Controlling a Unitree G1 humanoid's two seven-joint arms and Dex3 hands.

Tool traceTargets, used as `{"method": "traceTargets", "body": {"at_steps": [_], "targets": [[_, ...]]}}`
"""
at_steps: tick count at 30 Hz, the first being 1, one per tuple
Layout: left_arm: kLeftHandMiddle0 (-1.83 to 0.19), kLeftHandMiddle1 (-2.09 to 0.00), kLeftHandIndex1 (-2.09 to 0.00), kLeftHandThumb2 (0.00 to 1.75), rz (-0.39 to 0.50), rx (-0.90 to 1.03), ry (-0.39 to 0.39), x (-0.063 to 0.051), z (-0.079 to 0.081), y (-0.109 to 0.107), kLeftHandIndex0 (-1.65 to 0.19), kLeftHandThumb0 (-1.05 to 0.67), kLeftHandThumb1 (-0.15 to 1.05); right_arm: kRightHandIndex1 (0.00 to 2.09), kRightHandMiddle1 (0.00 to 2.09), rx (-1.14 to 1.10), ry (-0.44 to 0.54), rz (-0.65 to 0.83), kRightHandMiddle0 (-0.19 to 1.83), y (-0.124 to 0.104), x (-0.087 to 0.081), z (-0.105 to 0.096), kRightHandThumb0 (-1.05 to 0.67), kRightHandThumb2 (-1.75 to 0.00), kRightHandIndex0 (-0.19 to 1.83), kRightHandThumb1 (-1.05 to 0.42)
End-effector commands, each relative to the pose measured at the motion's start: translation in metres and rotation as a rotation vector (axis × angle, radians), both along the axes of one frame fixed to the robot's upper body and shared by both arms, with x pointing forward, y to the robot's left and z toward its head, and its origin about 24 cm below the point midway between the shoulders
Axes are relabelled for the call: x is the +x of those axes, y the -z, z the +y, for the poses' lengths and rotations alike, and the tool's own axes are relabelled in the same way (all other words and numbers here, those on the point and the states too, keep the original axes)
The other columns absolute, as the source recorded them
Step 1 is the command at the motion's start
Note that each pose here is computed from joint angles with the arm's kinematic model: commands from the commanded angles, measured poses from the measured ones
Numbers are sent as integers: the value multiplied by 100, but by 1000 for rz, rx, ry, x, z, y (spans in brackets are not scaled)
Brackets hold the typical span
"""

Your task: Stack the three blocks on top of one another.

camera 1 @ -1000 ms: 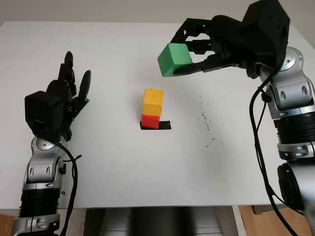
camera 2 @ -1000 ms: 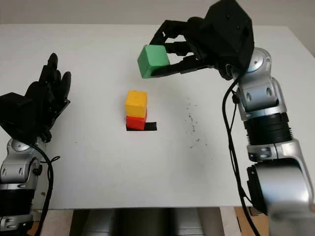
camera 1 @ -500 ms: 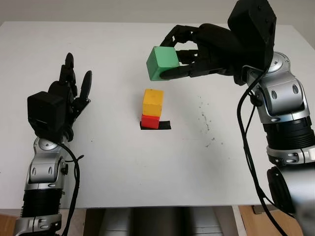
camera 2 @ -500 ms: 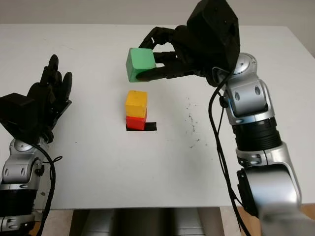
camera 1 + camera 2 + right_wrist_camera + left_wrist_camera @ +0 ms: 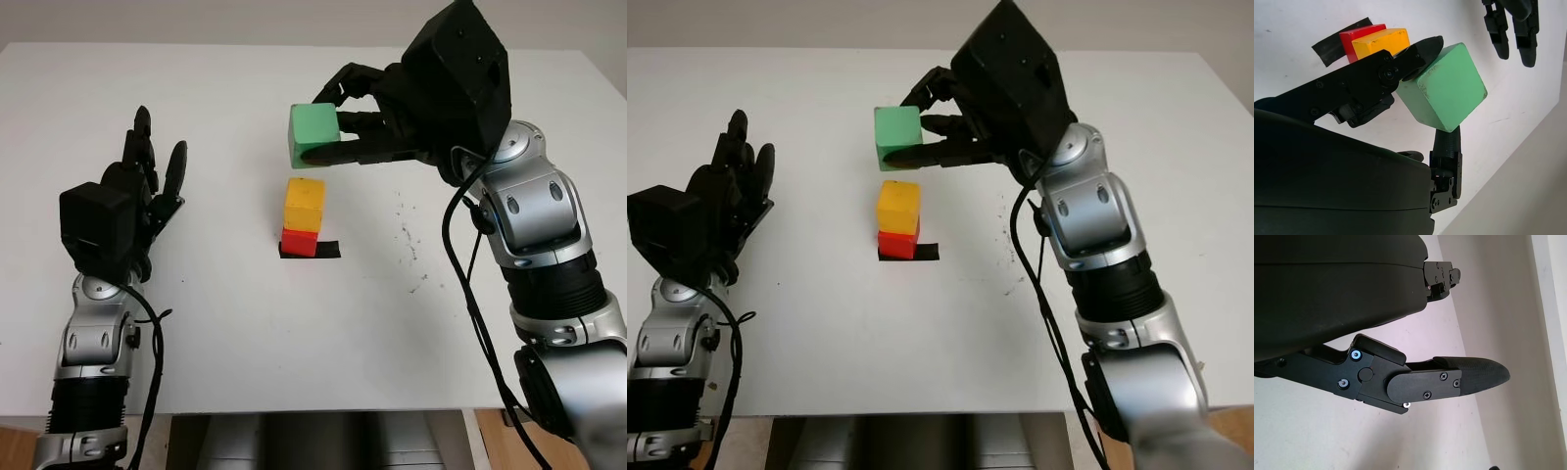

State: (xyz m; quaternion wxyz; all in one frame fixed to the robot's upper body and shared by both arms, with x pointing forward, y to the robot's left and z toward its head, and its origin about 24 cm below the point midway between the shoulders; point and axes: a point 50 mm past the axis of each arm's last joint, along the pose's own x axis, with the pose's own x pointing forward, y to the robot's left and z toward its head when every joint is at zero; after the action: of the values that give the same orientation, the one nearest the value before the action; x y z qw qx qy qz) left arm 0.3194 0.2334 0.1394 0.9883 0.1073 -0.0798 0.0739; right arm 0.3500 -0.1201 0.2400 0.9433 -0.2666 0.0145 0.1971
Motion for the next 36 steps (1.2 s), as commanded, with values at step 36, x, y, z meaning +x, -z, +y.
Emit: {"method": "traceTargets", "body": {"at_steps": [36], "targets": [[17, -5, -5, 52, -1, -3, 1, -5, -1, 4, 11, -76, 105, 4, 176, 147, 18, 110, 19, 28, -8, 3, -43, -6, 30, -105]]}}
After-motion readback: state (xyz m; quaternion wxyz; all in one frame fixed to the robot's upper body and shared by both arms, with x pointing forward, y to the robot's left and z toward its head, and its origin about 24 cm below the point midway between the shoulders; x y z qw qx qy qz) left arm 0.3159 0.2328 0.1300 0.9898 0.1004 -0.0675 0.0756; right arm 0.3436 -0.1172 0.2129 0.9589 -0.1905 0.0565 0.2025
